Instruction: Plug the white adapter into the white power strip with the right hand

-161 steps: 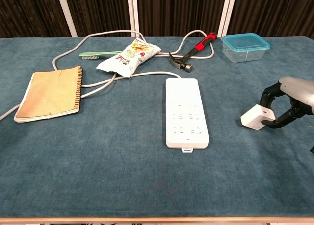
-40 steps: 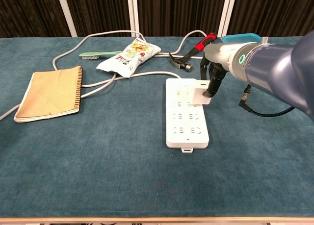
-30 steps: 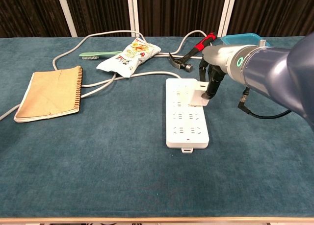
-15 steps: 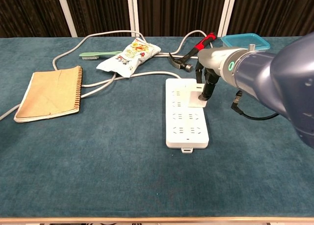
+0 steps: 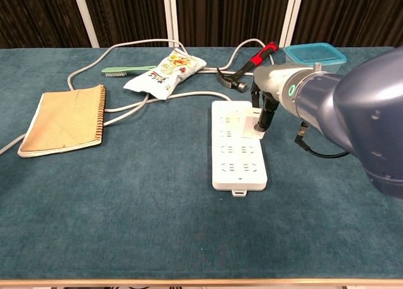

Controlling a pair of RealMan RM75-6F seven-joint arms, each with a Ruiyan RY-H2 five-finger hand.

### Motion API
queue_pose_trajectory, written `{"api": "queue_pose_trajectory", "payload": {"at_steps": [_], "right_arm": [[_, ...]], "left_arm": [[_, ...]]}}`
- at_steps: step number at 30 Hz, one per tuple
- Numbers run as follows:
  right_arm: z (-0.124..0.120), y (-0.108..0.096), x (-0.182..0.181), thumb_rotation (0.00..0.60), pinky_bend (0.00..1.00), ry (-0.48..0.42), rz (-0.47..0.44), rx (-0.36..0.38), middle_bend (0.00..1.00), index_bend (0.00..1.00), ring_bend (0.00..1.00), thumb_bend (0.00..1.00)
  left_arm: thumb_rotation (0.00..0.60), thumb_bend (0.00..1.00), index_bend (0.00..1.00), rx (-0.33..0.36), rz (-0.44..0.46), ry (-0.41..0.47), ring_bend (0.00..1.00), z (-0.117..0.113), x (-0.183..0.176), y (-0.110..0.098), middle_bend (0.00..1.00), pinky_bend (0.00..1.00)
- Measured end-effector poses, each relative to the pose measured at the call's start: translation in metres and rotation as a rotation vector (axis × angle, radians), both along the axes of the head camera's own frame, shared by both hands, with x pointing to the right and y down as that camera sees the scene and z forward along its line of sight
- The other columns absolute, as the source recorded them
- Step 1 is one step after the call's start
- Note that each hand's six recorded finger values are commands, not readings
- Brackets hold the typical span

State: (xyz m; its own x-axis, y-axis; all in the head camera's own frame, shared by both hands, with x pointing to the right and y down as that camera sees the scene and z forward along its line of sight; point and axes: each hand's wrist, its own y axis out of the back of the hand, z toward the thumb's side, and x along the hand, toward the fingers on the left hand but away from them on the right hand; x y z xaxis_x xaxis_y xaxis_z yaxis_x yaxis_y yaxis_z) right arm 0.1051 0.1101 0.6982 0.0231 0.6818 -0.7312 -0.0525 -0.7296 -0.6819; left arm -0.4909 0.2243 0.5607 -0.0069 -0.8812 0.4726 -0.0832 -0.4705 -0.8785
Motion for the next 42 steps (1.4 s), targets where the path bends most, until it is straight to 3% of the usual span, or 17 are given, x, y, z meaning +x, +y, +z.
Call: {"api": "queue_pose_trajectory", "payload": {"at_steps": [6,8,11,13,15,19,29,30,32,34,36,37,39,42], "right_arm": [[0.002,0.004,-0.005,0.6,0.0,-0.012,-0.006,-0.005,0.68,0.82,0.29,0.68],[0.002,0.005,-0.005,0.6,0.0,-0.011,-0.012,-0.004,0.61,0.68,0.26,0.68],[0.002,0.006,-0.006,0.6,0.0,-0.019,-0.019,-0.006,0.38,0.36,0.15,0.59],[0.001,0.007,-0.007,0.6,0.0,-0.029,-0.022,-0.005,0.21,0.13,0.07,0.48],[-0.002,0.006,-0.009,0.6,0.0,-0.043,-0.026,0.002,0.11,0.02,0.02,0.42],[-0.01,0.003,-0.012,0.6,0.0,-0.066,-0.031,0.033,0.01,0.0,0.0,0.38],[-0.036,0.0,-0.012,0.6,0.0,-0.109,-0.031,0.082,0.01,0.0,0.0,0.38],[-0.039,-0.001,-0.011,0.6,0.0,-0.113,-0.03,0.089,0.04,0.03,0.03,0.38],[-0.046,-0.004,-0.008,0.6,0.07,-0.123,-0.03,0.116,0.19,0.2,0.16,0.38],[-0.052,-0.007,-0.005,0.6,0.37,-0.133,-0.031,0.144,0.49,0.54,0.45,0.38],[-0.06,-0.011,-0.003,0.6,0.62,-0.147,-0.038,0.183,0.69,0.79,0.66,0.41],[-0.063,-0.013,-0.003,0.6,0.69,-0.152,-0.045,0.202,0.77,0.9,0.74,0.44],[-0.069,-0.017,-0.002,0.6,0.74,-0.158,-0.077,0.254,0.84,0.98,0.82,0.49],[-0.076,-0.02,-0.001,0.6,0.75,-0.142,-0.163,0.336,0.85,1.0,0.83,0.5]], "left_arm": [[0.6,0.0,0.0,-0.003,-0.002,0.0,0.0,0.0,0.0,0.0,0.0,0.0],[0.6,0.0,0.0,-0.003,-0.002,0.0,0.0,0.0,0.0,0.0,0.0,0.0],[0.6,0.0,0.0,-0.004,-0.003,0.001,0.0,0.0,-0.001,0.0,0.0,0.0],[0.6,0.0,0.0,-0.004,-0.004,0.001,0.0,0.0,-0.001,0.0,0.0,0.0],[0.6,0.0,0.0,-0.004,-0.005,0.001,0.0,0.0,-0.001,0.0,0.0,0.0],[0.6,0.0,0.0,-0.002,-0.005,0.001,0.0,0.0,-0.001,0.0,0.0,0.0],[0.6,0.0,0.0,-0.002,-0.008,0.006,0.0,-0.001,0.0,0.0,0.0,0.0],[0.6,0.0,0.0,-0.002,-0.008,0.006,0.0,-0.001,0.0,0.0,0.0,0.0],[0.6,0.0,0.0,-0.002,-0.007,0.007,0.0,-0.001,0.0,0.0,0.0,0.0],[0.6,0.0,0.0,-0.003,-0.007,0.01,0.0,-0.001,0.0,0.0,0.0,0.0],[0.6,0.0,0.0,-0.003,-0.006,0.011,0.0,-0.001,0.001,0.0,0.0,0.0],[0.6,0.0,0.0,-0.003,-0.005,0.012,0.0,0.0,0.001,0.0,0.0,0.0],[0.6,0.0,0.0,-0.002,-0.003,0.014,0.0,-0.001,0.002,0.0,0.0,0.0],[0.6,0.0,0.0,-0.002,-0.003,0.017,0.0,0.0,0.002,0.0,0.0,0.0]]}}
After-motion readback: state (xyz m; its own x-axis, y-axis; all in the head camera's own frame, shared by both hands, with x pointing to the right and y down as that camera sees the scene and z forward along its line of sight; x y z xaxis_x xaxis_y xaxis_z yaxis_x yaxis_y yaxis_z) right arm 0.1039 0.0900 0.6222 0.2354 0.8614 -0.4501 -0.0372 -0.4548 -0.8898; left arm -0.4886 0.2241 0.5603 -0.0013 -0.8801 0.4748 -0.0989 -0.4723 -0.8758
